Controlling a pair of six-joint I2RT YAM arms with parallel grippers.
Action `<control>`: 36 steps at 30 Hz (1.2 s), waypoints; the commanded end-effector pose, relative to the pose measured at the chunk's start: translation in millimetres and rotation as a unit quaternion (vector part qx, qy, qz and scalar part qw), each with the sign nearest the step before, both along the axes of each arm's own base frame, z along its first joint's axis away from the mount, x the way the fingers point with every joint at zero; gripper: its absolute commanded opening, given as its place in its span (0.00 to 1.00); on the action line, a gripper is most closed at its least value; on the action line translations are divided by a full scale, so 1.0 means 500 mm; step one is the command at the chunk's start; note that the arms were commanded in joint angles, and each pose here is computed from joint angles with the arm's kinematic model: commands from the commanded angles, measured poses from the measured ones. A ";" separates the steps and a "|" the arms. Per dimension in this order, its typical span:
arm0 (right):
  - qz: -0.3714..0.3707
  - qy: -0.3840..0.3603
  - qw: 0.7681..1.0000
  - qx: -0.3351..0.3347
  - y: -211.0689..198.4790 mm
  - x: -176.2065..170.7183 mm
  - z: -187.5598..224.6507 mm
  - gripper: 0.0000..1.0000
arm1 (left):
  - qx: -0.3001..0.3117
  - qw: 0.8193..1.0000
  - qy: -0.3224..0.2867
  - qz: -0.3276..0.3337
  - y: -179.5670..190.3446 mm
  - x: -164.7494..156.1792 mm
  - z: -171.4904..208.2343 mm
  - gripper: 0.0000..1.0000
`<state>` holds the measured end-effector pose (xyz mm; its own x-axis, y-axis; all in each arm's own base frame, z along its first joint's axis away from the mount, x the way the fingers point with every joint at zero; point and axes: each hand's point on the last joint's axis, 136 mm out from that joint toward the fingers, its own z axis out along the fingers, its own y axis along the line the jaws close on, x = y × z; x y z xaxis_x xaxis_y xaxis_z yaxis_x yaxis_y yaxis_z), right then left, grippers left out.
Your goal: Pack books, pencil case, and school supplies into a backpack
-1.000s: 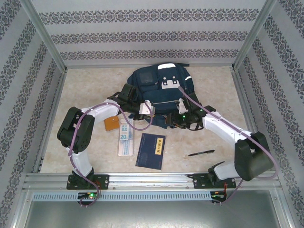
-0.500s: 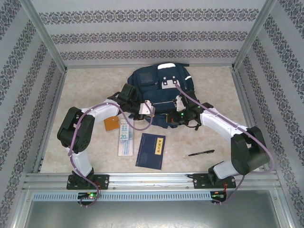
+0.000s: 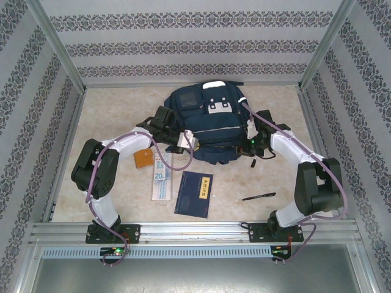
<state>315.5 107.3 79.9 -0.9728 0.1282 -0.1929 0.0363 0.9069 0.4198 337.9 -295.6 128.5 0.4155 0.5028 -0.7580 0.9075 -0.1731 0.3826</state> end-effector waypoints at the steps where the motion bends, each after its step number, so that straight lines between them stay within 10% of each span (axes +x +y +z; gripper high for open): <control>1: 0.000 -0.011 0.998 -0.069 -0.063 0.028 -0.013 0.00 | -0.001 1.000 -0.020 -0.017 0.033 -0.005 0.038 0.00; 8: 0.137 -0.112 0.984 0.028 0.055 0.021 0.079 0.00 | 0.091 0.995 -0.012 0.049 0.115 0.043 -0.039 0.21; 13: 0.193 -0.146 0.969 0.052 0.109 0.004 0.127 0.00 | 0.038 0.999 -0.005 0.032 0.075 0.020 0.038 0.71; 36: 0.221 -0.174 0.956 0.089 0.168 -0.013 0.210 0.00 | 0.042 0.994 0.021 0.096 -0.026 0.060 0.008 0.61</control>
